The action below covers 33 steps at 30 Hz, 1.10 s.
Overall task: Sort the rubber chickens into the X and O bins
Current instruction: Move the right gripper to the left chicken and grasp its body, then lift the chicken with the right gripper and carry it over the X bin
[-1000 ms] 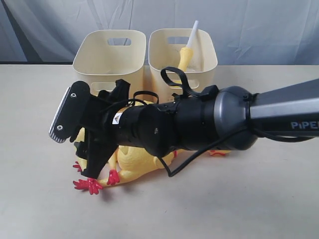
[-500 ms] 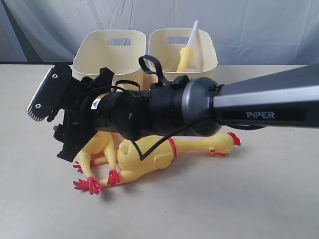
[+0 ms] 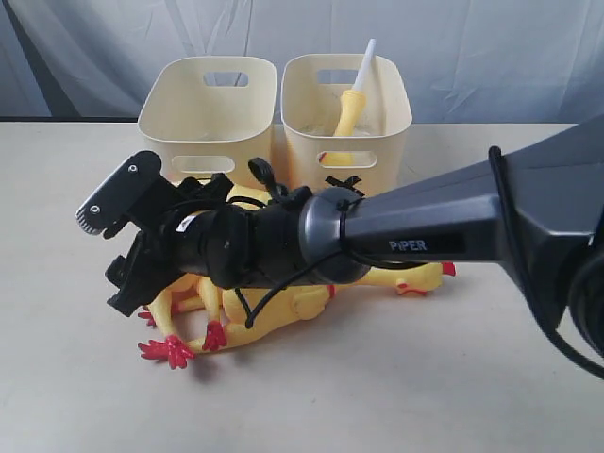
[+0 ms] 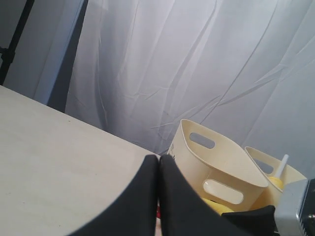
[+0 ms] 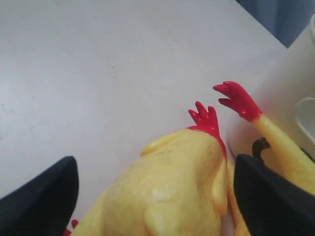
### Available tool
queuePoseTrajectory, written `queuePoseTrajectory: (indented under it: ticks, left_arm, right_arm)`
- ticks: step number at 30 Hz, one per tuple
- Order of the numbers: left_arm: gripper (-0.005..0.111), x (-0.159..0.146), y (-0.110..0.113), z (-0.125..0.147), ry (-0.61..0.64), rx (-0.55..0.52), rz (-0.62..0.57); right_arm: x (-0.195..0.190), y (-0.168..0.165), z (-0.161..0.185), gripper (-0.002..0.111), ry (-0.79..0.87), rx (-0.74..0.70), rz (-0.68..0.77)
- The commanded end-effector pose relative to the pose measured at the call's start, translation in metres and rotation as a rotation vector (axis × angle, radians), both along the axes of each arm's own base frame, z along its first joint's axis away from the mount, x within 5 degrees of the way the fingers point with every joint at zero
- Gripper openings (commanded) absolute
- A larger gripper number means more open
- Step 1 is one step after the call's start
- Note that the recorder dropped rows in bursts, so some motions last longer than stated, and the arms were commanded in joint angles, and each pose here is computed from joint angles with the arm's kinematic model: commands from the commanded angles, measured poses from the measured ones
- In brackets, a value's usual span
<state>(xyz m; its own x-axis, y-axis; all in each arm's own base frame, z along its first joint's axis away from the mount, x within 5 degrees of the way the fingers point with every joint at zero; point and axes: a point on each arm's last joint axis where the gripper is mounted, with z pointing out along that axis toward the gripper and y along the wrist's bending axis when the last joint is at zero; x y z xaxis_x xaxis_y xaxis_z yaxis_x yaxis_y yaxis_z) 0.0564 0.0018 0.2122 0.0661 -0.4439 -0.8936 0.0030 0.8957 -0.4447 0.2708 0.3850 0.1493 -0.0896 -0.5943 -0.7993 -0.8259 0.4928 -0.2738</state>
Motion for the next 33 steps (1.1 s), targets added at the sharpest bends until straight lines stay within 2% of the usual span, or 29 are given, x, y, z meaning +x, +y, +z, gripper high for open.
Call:
queuePoseTrajectory:
  ticks: [1, 16, 19, 22, 30, 33]
  left_arm:
    - [0.0, 0.0, -0.001, 0.0, -0.011, 0.007, -0.014]
    - [0.0, 0.0, -0.001, 0.0, -0.011, 0.021, -0.013]
    - [0.0, 0.0, -0.001, 0.0, -0.011, 0.022, -0.013]
    - [0.0, 0.0, -0.001, 0.0, -0.011, 0.023, -0.013]
    - [0.0, 0.0, -0.001, 0.0, -0.011, 0.025, -0.013]
    - [0.0, 0.0, -0.001, 0.0, -0.011, 0.025, -0.013]
  right_arm:
    - [0.003, 0.001, -0.009, 0.081, -0.014, -0.004, -0.018]
    - [0.004, 0.001, -0.035, 0.079, 0.005, -0.052, -0.018]
    - [0.004, 0.002, -0.035, 0.065, 0.012, -0.055, -0.014]
    - [0.002, 0.002, -0.036, 0.042, 0.026, -0.061, -0.005]
    - [0.002, 0.002, -0.037, 0.003, 0.029, -0.062, -0.002]
    - [0.002, 0.002, -0.035, -0.001, 0.025, -0.058, -0.004]
